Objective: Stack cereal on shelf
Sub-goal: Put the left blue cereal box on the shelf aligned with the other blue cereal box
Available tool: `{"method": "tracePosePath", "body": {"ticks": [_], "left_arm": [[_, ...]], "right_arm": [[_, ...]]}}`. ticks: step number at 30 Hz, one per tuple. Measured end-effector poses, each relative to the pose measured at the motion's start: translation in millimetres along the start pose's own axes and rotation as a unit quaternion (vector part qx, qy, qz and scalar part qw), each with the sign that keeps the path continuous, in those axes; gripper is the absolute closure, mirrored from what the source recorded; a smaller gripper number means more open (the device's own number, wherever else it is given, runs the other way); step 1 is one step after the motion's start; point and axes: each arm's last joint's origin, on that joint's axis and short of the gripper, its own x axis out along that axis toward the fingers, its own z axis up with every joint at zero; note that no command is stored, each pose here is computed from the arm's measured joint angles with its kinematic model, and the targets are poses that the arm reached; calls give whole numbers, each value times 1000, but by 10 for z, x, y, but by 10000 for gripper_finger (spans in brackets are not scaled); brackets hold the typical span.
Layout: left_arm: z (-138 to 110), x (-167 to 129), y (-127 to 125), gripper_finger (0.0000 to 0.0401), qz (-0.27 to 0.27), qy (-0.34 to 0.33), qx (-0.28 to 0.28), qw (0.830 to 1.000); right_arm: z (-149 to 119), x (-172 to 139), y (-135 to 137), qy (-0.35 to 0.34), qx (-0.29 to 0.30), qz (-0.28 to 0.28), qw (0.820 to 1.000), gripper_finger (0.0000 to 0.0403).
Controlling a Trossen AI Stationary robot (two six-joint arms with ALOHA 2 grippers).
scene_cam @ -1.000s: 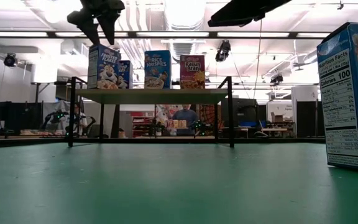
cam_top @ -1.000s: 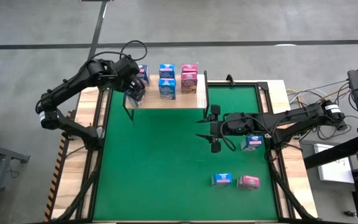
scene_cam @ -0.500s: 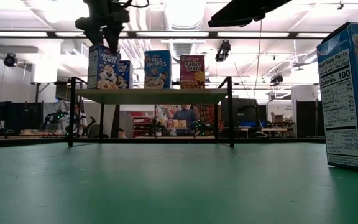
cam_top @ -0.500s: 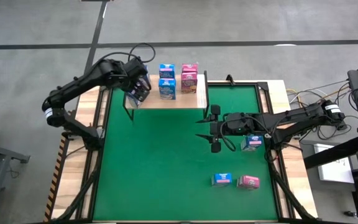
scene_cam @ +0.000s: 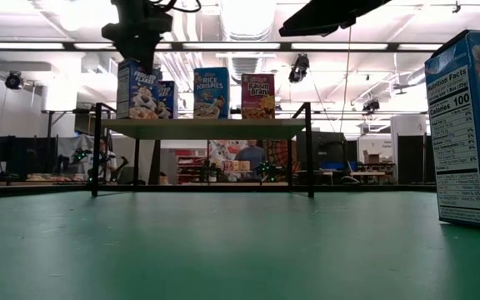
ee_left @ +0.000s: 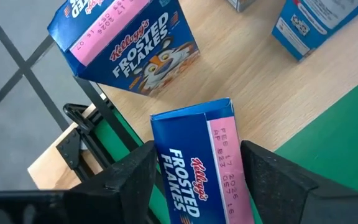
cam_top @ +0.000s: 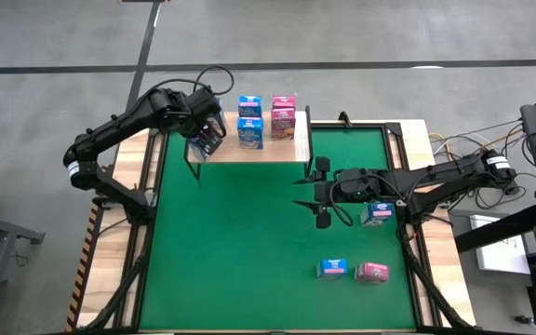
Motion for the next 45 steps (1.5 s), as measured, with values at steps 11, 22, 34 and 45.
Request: {"method": "tracePosePath", "body": {"ticks": [11,22,34,45], "left_arm": [[0,0,0,221,0,0,35,999],[17,-5,-11,223,-7,-11,247,969],[98,-16,-67,223,-81,-74,411,905],[172,41,108,223,-58,-86,444,890]], "right_arm": [[0,0,0,0,0,0,1000,179],[0,0,0,0,0,0,1000,179],[0,0,0,0,1,0,1000,179],[1,0,0,0,6,0,1000,179]]}}
